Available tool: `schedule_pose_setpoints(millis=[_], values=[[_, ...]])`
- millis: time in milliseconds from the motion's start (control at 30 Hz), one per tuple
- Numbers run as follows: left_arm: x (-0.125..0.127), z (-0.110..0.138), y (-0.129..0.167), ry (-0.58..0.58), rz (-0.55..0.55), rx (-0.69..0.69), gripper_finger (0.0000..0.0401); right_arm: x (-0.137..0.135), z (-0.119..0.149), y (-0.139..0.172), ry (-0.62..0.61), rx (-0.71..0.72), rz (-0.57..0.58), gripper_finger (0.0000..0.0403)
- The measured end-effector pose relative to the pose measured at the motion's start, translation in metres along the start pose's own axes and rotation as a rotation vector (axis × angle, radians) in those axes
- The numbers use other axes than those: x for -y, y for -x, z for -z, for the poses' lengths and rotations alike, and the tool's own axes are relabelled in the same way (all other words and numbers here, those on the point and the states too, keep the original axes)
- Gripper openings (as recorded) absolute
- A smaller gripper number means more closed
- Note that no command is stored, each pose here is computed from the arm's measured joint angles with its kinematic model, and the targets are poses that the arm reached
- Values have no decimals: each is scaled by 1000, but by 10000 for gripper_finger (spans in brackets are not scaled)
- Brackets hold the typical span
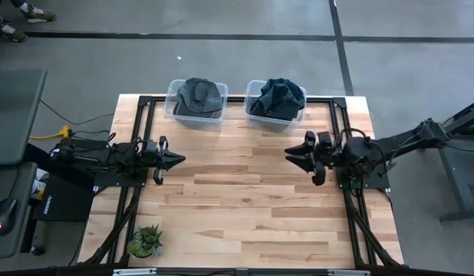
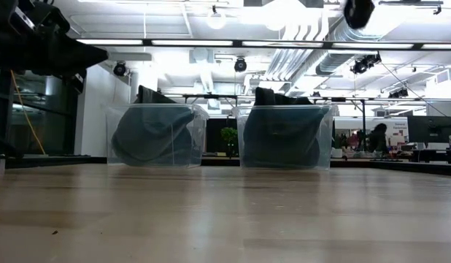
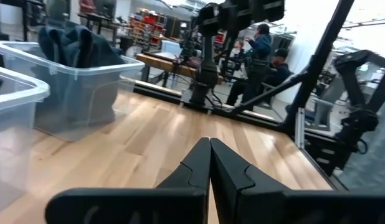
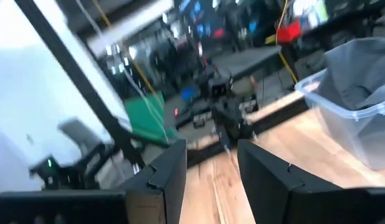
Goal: Pick & Place hat
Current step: Return to Home Position
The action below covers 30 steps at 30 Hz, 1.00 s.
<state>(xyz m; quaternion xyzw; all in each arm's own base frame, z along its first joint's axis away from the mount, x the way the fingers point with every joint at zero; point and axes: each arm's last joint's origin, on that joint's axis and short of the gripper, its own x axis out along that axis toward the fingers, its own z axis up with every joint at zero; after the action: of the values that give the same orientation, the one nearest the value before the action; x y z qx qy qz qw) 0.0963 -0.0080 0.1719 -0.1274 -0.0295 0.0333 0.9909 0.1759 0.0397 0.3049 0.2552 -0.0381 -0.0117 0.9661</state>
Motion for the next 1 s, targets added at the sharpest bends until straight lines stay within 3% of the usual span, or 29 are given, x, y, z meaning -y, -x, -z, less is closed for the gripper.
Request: schedule_pose_setpoints(millis=[300, 533, 667, 833, 1000], values=[[0, 0, 0, -37, -17, -2, 0, 47, 51, 38, -55, 195, 57, 138], [-1, 0, 0, 52, -29, 7, 1, 68, 73, 63, -116, 331, -5, 138], [-1, 0, 0, 54, -29, 7, 1, 71, 73, 64, -53, 325, 29, 138], [-1, 0, 0, 54, -29, 7, 1, 73, 61, 72, 75, 425, 49, 137], [-1, 0, 0, 54, -29, 7, 1, 75, 58, 84, 102, 402, -63, 122]])
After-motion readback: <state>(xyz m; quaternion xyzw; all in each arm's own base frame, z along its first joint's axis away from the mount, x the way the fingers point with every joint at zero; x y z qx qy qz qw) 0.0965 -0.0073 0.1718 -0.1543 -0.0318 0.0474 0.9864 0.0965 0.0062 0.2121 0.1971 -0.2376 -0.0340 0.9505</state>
